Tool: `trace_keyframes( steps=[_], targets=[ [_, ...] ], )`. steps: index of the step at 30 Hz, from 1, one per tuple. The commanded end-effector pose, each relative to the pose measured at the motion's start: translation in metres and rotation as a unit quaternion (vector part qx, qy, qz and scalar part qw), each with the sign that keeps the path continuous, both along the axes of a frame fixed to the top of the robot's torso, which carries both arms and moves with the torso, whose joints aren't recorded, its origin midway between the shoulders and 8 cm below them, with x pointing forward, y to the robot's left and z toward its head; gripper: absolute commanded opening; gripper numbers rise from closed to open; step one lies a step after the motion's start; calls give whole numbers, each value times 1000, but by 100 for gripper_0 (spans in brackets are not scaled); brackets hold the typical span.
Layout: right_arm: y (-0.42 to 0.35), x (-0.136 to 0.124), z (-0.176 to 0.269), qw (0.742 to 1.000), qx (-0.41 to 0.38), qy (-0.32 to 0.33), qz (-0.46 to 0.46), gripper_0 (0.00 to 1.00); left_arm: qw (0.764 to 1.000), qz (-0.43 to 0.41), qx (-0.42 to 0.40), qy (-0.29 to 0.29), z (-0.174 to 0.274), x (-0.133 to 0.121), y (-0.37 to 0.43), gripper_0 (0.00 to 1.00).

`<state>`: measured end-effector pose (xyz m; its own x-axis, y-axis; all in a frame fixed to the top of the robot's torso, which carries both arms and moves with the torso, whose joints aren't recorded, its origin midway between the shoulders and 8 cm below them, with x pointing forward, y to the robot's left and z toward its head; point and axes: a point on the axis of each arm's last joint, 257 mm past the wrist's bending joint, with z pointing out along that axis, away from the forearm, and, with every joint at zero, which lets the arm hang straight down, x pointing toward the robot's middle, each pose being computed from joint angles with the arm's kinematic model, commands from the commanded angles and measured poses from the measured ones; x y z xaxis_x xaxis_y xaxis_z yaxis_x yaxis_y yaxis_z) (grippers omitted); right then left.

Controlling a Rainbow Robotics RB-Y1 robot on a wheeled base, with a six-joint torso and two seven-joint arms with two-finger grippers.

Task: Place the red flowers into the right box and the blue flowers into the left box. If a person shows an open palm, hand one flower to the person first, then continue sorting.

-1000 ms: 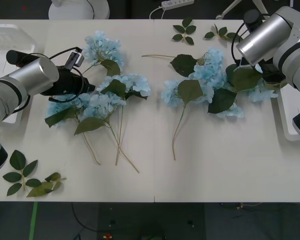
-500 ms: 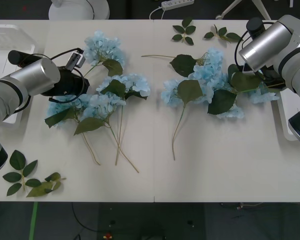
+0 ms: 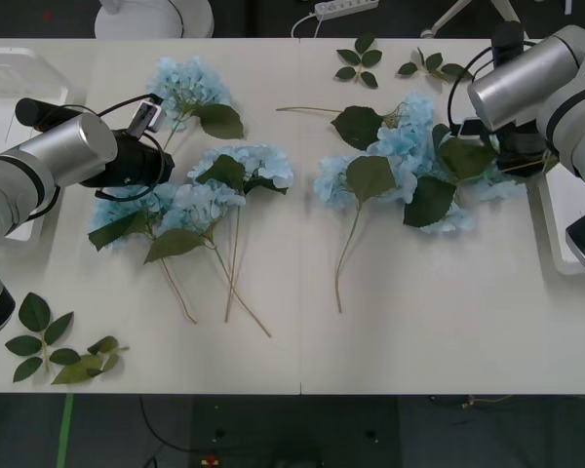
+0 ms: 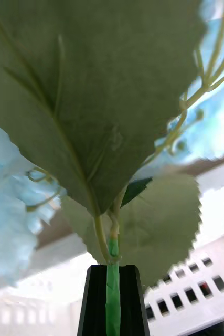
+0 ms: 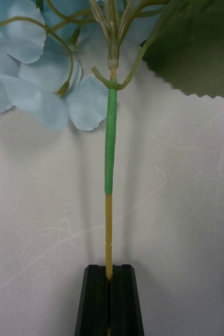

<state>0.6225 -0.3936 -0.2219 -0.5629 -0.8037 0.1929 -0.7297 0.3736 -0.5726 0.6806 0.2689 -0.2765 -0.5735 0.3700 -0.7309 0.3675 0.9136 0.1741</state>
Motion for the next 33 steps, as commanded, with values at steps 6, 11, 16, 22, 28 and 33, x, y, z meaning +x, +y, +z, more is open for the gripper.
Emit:
trace_keyframes(
  steps=[6, 11, 16, 22, 28, 33],
  targets=[
    [24, 42, 107, 989, 92, -76, 87, 0, 998, -46, 36, -5, 36, 4, 7, 0],
    [-5, 37, 150, 983, 122, -102, 95, 0, 999, -39, -10, -1, 108, 2, 39, 0],
    [14, 31, 175, 963, 210, -116, 125, 0, 1000, -18, -5, 9, 164, -16, 105, 0],
    [101, 22, 213, 910, 349, -127, 186, 0, 999, 17, 21, 20, 230, -53, 186, 0],
    [217, 10, 258, 803, 523, -140, 249, 0, 996, 69, 22, 48, 248, -108, 264, 0],
    [297, -18, 305, 700, 641, -125, 289, 0, 990, 117, 65, 41, 228, -139, 327, 0]
  ],
)
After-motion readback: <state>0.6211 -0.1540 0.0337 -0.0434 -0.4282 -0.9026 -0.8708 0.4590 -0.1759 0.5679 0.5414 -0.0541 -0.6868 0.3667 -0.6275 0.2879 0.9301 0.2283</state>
